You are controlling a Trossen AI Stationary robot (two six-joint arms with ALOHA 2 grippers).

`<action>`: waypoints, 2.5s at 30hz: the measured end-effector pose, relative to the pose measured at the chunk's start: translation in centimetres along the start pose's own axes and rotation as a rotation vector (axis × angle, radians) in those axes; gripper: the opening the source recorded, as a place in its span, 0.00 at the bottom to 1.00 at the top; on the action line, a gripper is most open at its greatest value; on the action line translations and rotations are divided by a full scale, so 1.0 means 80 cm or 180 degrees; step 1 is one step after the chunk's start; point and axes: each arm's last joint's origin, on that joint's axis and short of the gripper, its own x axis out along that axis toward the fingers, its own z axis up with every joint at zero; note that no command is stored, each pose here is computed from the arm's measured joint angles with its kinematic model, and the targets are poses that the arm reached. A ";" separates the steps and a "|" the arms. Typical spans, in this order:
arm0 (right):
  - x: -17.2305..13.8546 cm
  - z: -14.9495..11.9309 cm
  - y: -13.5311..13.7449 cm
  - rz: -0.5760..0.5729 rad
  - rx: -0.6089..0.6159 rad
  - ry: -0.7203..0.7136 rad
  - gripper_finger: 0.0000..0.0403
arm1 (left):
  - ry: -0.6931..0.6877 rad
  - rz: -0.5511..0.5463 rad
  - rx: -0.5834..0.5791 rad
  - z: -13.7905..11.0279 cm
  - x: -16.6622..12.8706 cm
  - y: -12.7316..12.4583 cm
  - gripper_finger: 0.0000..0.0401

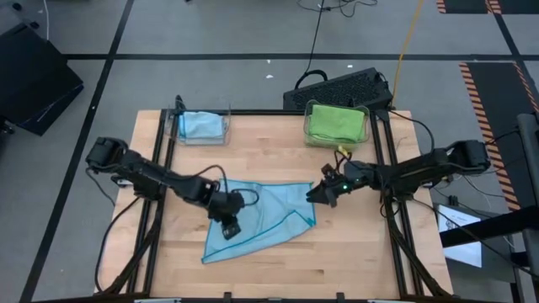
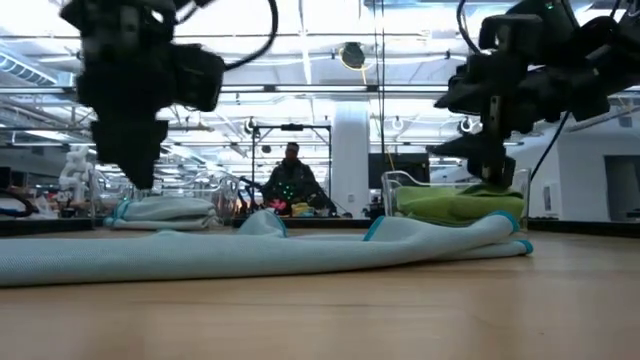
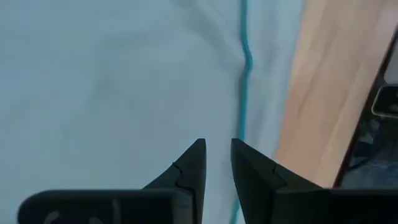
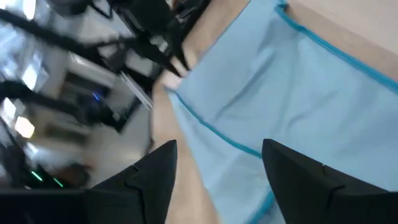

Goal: Sort microfiber towel by color & place in baskets
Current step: Fold the blue towel

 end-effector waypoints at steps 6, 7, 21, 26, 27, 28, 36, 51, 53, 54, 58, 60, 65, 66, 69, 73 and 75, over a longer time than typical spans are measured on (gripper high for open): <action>0.026 0.000 -0.009 -0.0097 -0.0772 0.0232 0.49 | -0.0020 0.0034 -0.0085 -0.027 0.003 -0.018 0.19; 0.029 -0.002 -0.012 -0.0123 -0.0859 0.0271 0.49 | -0.0041 0.0079 -0.0118 -0.030 0.003 -0.018 0.19; 0.115 0.013 -0.023 0.0459 -0.1502 0.0966 0.62 | -0.0864 0.0237 0.0352 0.020 0.007 -0.001 0.19; 0.148 0.029 -0.030 0.0708 -0.1518 0.1135 0.62 | -0.0925 0.0184 0.0601 0.053 0.011 0.023 0.19; 0.152 0.031 -0.034 0.0759 -0.1454 0.1241 0.62 | -0.0844 0.0231 0.0605 0.054 0.012 0.031 0.19; 0.157 0.034 -0.037 0.0810 -0.1397 0.1329 0.62 | -0.0805 0.0257 0.0601 0.058 0.014 0.038 0.19; 0.154 0.033 -0.049 0.0894 -0.1371 0.1708 0.60 | -0.0644 0.0291 0.0719 0.074 0.023 0.064 0.19; 0.155 0.018 -0.043 0.0751 -0.1538 0.1820 0.06 | -0.0546 0.0390 0.0415 0.078 0.048 0.079 0.19; 0.153 0.019 -0.040 0.0734 -0.1432 0.1831 0.02 | -0.0590 0.0402 0.0274 0.080 0.041 0.081 0.19; 0.151 0.021 -0.037 0.0708 -0.1328 0.1842 0.02 | -0.0588 0.0425 0.0192 0.081 0.038 0.084 0.19; 0.136 0.035 -0.012 0.0686 -0.1123 0.1762 0.01 | -0.0789 0.0308 0.0114 0.089 0.008 0.074 0.19; 0.125 0.044 0.006 0.0603 -0.1226 0.1616 0.01 | -0.0961 0.0223 0.0150 0.091 -0.010 0.064 0.19; 0.099 0.058 0.047 0.0415 -0.1541 0.1224 0.01 | -0.1369 0.0118 0.0306 0.093 -0.045 0.031 0.19; 0.093 0.060 0.053 0.0355 -0.1567 0.1176 0.01 | -0.1444 0.0054 0.0384 0.093 -0.049 0.021 0.19; 0.084 0.059 0.059 0.0246 -0.1549 0.1181 0.01 | -0.1657 -0.0109 0.0730 0.091 -0.050 -0.007 0.19; 0.073 0.059 0.063 0.0136 -0.1478 0.1249 0.01 | -0.1706 -0.0183 0.1013 0.074 -0.040 -0.037 0.27; 0.066 0.058 0.065 0.0091 -0.1469 0.1309 0.01 | -0.1460 -0.0002 0.0941 0.056 -0.029 -0.037 0.35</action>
